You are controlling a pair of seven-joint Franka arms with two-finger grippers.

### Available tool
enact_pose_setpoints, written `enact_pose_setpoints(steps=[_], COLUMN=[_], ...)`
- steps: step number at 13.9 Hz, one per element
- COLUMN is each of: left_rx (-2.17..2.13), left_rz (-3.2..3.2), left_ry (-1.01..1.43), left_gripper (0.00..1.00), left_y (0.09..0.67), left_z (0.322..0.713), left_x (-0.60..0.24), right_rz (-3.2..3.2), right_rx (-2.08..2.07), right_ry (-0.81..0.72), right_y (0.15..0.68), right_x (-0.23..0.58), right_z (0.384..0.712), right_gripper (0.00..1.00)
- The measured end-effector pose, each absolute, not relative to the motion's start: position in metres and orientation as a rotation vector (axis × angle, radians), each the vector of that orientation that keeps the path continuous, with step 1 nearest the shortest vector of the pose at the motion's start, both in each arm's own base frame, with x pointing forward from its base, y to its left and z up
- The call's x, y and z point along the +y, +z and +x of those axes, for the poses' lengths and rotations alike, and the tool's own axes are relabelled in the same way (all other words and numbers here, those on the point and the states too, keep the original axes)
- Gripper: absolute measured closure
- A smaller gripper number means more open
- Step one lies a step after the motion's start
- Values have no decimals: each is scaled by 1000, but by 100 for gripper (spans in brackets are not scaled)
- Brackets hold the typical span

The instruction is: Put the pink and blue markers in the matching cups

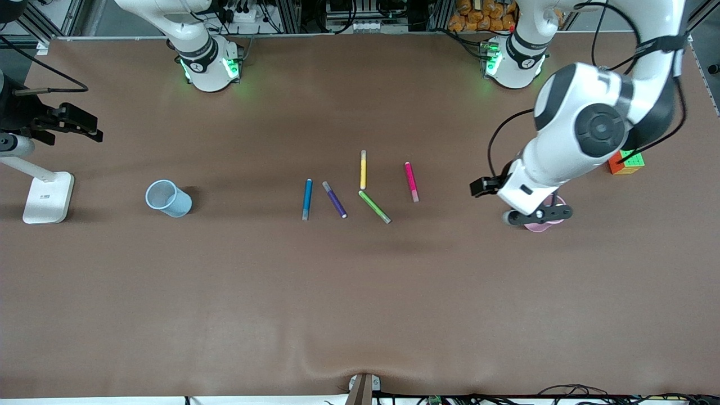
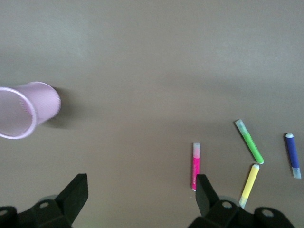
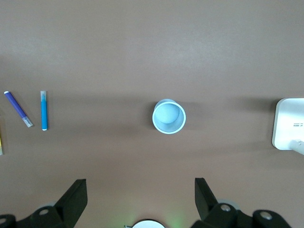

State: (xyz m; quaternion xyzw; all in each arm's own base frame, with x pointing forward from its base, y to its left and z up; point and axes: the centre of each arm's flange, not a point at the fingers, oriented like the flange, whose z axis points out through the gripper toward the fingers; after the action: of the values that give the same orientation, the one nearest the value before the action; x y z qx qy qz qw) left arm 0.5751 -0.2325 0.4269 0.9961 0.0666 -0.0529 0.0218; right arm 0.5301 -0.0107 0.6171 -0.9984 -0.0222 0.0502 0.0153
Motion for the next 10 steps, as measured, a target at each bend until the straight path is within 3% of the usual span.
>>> enact_pose_setpoints(steps=[10], left_rx=[346], left_rz=[3098], left_ry=[-84], left_gripper=[0], left_y=[285], left_z=[509], left_x=[-341], right_rz=[-3106], right_rx=[-70], right_ry=[156], right_y=[617], right_x=[-11], right_z=[530], right_gripper=[0])
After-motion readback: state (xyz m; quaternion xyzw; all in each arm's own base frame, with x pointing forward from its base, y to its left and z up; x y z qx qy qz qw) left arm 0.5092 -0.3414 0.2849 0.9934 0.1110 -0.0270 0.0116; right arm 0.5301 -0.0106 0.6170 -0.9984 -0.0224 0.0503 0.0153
